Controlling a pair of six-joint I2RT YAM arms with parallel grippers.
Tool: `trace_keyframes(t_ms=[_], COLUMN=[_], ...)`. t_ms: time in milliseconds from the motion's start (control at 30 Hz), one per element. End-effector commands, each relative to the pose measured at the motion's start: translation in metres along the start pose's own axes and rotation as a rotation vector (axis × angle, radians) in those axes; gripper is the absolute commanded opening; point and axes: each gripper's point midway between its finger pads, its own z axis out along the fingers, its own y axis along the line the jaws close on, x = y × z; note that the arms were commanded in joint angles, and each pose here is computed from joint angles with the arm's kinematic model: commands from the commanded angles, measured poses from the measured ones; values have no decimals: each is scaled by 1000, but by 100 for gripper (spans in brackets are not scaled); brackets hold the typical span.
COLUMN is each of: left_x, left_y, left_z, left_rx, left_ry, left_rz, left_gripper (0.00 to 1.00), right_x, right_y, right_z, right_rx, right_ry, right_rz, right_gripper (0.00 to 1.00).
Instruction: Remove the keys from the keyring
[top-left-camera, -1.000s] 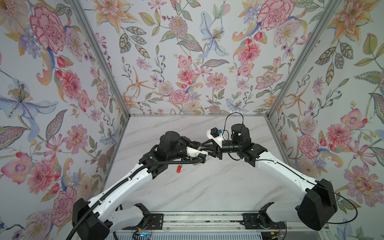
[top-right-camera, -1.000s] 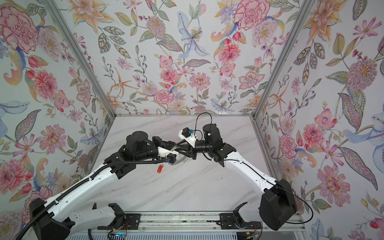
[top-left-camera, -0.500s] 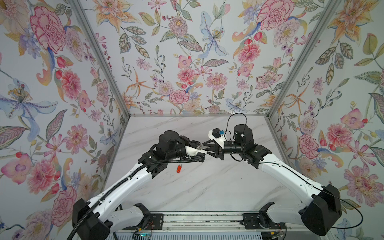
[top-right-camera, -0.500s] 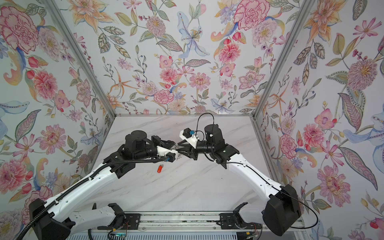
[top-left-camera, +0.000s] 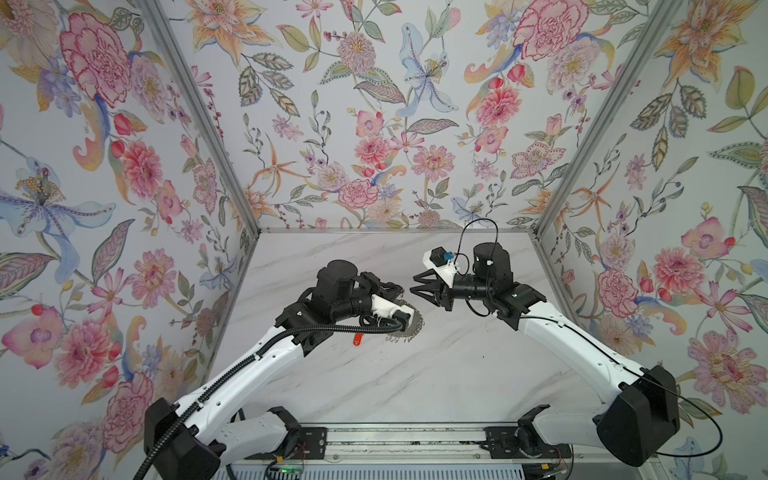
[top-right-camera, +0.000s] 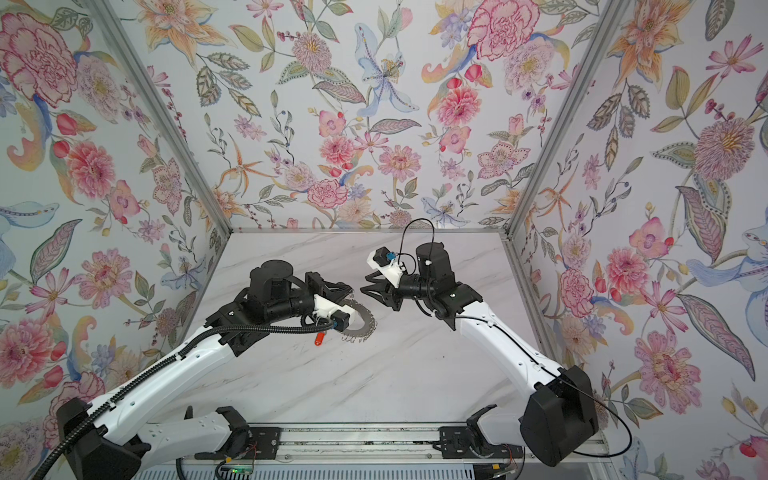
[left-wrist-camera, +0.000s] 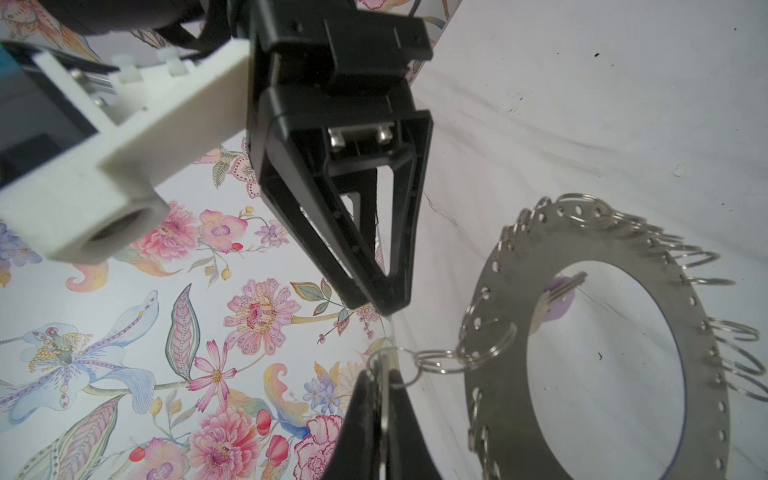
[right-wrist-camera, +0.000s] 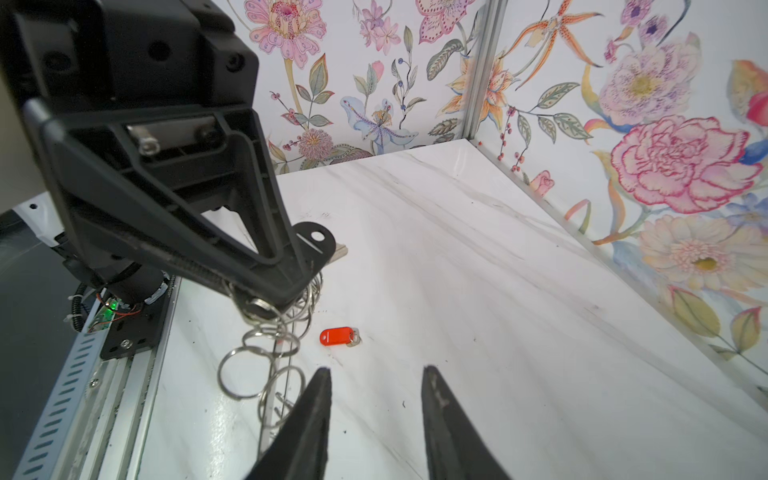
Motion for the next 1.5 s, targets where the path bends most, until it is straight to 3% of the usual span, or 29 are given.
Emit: trace_keyframes(t_ms=[0,533,767,1333,1467], left_x=[-6,-9,-8,-5,-5], left_y=[28,35,34,33,32], left_z=[-8,-3,-1,-1,-1], left_rx=[-68,-55,-48,-43,-42], left_ry=[-17,-31,-32,-24,-23], left_rz=[53,64,61,52,51], left_gripper=[0,0,0,0,0], right_x=[-8,-16,-17,-25,-25], right_y=[17,39,42,50,50], right_z=[2,9,9,0,-1], right_rx=[-108,-249,-261,-289,-292], right_ry=[-11,-45,-51,-92,-91], right_rz=[-12,-18,-23,-30,-24], right_gripper=[36,31,20,23,17])
